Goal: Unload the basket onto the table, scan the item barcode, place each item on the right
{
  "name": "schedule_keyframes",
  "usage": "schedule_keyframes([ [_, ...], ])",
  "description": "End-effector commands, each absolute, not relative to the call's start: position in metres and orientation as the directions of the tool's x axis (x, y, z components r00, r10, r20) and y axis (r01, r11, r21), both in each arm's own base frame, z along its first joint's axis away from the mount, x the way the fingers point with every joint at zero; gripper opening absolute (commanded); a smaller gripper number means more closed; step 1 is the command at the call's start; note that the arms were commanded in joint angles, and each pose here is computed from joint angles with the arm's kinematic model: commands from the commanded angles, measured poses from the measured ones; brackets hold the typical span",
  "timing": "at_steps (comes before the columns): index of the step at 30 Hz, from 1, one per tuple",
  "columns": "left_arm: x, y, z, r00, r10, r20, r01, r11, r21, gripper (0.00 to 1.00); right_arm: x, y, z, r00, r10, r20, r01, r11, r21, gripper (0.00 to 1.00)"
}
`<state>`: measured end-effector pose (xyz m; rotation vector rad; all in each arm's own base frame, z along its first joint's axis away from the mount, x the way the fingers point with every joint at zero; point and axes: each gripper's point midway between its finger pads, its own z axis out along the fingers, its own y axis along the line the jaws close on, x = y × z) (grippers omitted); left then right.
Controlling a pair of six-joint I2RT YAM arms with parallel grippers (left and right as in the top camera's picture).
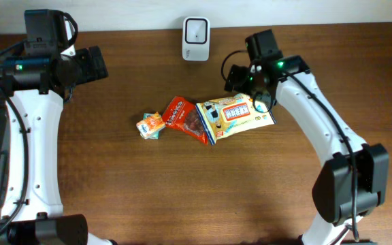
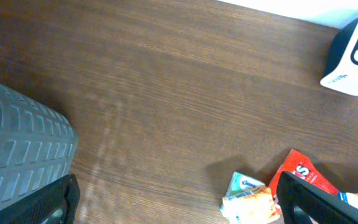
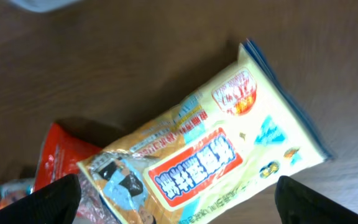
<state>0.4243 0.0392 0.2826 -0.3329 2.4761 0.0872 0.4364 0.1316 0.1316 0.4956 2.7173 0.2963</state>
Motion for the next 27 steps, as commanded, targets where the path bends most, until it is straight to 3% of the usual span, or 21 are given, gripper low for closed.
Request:
schedule_keyframes([
  [1, 0.425, 0.040, 0.280, -0.773, -0.214, -0.597, -0.255, 0.967, -0.016, 0.99, 0.423, 0.128, 0.087, -0.758, 0.630, -0.169, 0.581, 0.770, 0.264, 0.93],
  [11, 0.425, 0.040, 0.280, -0.773, -0.214, -0.597, -0.255, 0.967, -0.016, 0.99, 0.419, 0.123, 0.030, -0.708, 0.698, -0.108, 0.678, 0.715, 0.171, 0.99],
  [19, 0.424, 0.040, 0.280, -0.774, -0.214, -0.596, -0.255, 0.967, -0.016, 0.99, 0.416, 0.129, -0.006, -0.766, 0.638, -0.081, 0.628, 0.769, 0.123, 1.00],
  [27, 0.425, 0.040, 0.280, -0.773, -0.214, -0.597, -0.255, 0.967, -0.016, 0.99, 0.417, 0.145, 0.003, -0.963, 0.251, -0.098, 0.234, 0.958, 0.164, 0.64],
])
